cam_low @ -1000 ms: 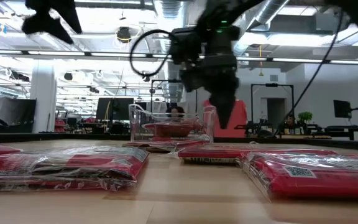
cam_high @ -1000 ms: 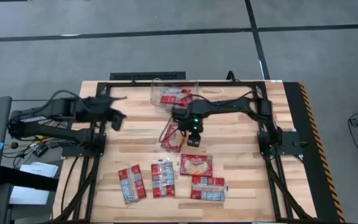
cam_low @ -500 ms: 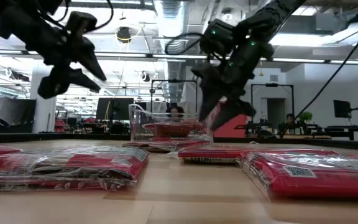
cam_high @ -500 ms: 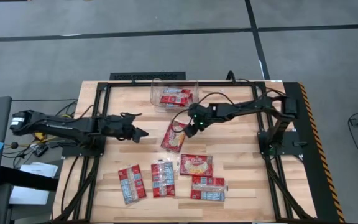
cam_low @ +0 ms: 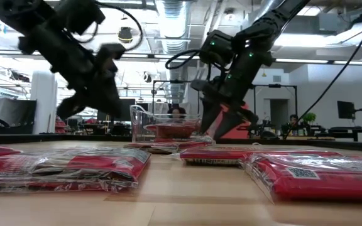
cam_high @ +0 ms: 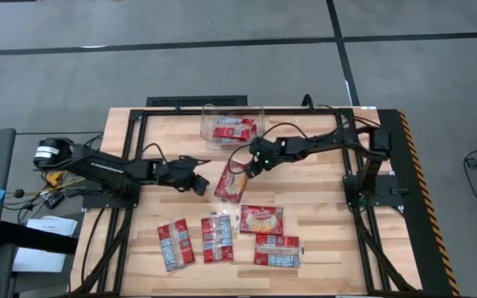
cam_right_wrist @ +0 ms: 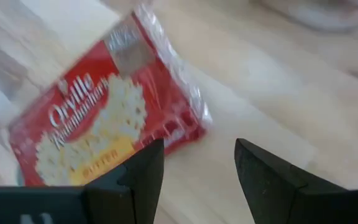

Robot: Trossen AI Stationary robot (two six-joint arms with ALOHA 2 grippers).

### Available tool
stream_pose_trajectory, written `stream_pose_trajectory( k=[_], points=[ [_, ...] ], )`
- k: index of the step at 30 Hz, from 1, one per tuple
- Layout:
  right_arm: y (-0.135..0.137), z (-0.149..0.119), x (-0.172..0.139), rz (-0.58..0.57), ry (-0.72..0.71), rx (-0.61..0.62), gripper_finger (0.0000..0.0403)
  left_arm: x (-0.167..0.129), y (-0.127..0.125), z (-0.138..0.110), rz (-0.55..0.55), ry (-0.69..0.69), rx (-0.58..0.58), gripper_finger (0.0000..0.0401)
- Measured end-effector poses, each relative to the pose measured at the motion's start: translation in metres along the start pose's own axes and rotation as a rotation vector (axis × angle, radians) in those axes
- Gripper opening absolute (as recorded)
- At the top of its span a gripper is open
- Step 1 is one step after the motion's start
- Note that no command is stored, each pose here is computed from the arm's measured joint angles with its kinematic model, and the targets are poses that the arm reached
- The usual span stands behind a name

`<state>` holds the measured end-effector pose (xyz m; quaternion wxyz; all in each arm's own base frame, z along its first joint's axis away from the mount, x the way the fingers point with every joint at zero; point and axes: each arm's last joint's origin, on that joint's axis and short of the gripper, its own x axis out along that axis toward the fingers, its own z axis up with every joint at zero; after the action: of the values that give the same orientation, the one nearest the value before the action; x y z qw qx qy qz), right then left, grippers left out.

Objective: Sort popcorn bags into baskets
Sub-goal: Put the red popcorn pack into the transparent bin

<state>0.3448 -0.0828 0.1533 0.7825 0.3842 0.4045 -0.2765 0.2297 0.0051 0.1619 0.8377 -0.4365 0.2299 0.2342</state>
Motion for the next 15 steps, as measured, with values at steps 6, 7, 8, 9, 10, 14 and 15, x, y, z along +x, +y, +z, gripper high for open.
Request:
stream_pose_trajectory(
  k=[6, 7, 8, 9, 10, 14, 15],
  points=[
    [-0.001, 0.003, 0.002, 0.041, 0.012, 0.01, 0.0224, 0.024, 0.002, -0.007, -0.01, 0.003, 0.01, 0.0002],
    [0.0, 0.003, 0.002, 0.038, 0.01, 0.01, 0.0226, 0.028, 0.002, -0.008, -0.013, 0.009, 0.01, 0.0001],
    [-0.001, 0.002, 0.002, 0.03, 0.012, 0.009, 0.0227, 0.034, 0.0, -0.009, -0.015, 0.014, 0.01, 0.0001],
    [-0.001, 0.002, 0.002, 0.028, 0.01, 0.008, 0.0228, 0.037, 0.0, -0.009, -0.019, 0.026, 0.014, 0.0001],
    [-0.001, 0.003, 0.002, 0.026, 0.004, 0.009, 0.0228, 0.039, 0.001, -0.011, -0.008, 0.041, 0.02, 0.0],
    [-0.003, 0.005, 0.002, 0.019, -0.007, 0.016, 0.0226, 0.056, 0.0, -0.015, 0.018, 0.084, 0.035, 0.0],
    [-0.003, 0.005, 0.002, 0.016, -0.004, 0.015, 0.0225, 0.062, -0.003, -0.015, 0.014, 0.09, 0.036, 0.0]
  ],
)
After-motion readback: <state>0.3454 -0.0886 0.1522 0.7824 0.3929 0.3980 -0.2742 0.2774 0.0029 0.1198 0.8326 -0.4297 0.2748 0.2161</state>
